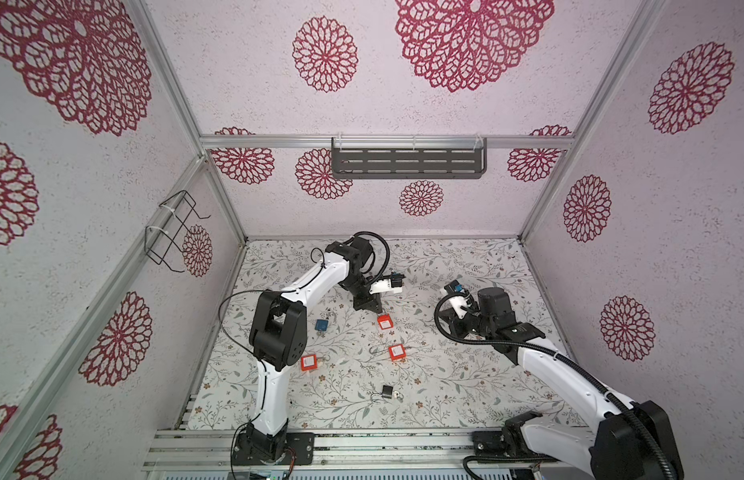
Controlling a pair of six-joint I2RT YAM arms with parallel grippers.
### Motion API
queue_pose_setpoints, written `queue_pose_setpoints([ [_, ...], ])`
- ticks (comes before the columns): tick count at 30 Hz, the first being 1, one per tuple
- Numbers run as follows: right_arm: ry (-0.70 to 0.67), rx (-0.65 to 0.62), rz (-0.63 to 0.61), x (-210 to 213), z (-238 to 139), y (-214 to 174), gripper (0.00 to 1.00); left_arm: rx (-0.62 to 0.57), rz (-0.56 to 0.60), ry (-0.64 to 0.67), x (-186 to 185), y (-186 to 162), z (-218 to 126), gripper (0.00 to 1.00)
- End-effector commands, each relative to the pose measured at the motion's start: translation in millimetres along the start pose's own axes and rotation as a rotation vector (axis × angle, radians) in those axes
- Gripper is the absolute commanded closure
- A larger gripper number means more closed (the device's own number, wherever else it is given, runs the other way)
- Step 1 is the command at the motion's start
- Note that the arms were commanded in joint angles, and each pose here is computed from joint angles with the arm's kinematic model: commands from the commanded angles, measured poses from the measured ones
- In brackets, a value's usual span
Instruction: Lock with the key
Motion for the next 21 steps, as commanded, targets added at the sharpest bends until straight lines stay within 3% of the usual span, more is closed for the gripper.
queue_pose_setpoints([
  [1, -0.007, -0.054, 0.024, 0, 1, 13, 1.00, 0.025, 0.005, -0.013, -1, 2, 4, 1.00],
  [21, 0.044, 0.000, 0.185, 15, 45, 2, 1.00, 0.094, -0.022, 0.066, 32, 8, 39, 1.00],
])
Point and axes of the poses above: each gripper's point midway between its finger pads, its own z axis out along the fingers, its own x axis along the line the jaws close on, y = z × x, the point moved 7 cm from there along -z, back along the fingers, and after that the axes turned 6 degrees about -z, right-handed, at the moved point
